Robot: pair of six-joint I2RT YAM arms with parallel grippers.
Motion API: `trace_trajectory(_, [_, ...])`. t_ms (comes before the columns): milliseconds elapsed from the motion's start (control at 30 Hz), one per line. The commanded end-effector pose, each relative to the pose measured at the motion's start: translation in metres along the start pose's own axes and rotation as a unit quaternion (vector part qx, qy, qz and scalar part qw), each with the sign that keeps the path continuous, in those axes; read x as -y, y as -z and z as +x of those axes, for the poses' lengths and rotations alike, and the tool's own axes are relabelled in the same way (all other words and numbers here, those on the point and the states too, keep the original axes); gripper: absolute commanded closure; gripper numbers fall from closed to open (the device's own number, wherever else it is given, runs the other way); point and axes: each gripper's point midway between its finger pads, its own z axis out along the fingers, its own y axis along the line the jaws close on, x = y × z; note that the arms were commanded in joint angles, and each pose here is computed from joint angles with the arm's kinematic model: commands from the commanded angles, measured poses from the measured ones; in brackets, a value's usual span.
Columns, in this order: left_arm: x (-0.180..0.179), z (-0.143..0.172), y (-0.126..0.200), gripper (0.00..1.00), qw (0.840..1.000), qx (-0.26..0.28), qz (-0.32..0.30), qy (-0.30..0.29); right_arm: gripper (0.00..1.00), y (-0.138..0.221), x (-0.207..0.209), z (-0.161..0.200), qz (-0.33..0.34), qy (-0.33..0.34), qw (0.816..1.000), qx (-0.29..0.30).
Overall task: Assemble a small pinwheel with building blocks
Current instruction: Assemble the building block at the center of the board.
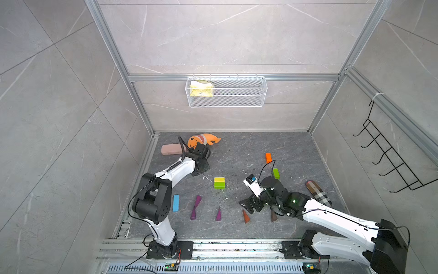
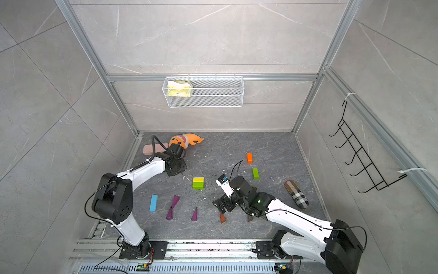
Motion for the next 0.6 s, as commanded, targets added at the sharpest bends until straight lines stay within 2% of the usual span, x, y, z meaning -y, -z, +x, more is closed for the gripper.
trace_trajectory(0, [0.013,-0.01,0.0,0.91,1.0,0.009,-0.002,-0.006,0.0,0.006,-0.005,-0.011,-0.014,0.012,0.999,0.044])
trace_trajectory(567, [0.049,0.004,-0.029,0.91,1.0,0.001,-0.014,-0.023,0.0,0.005,0.0,-0.006,-0.005,0.004,1.0,0.028])
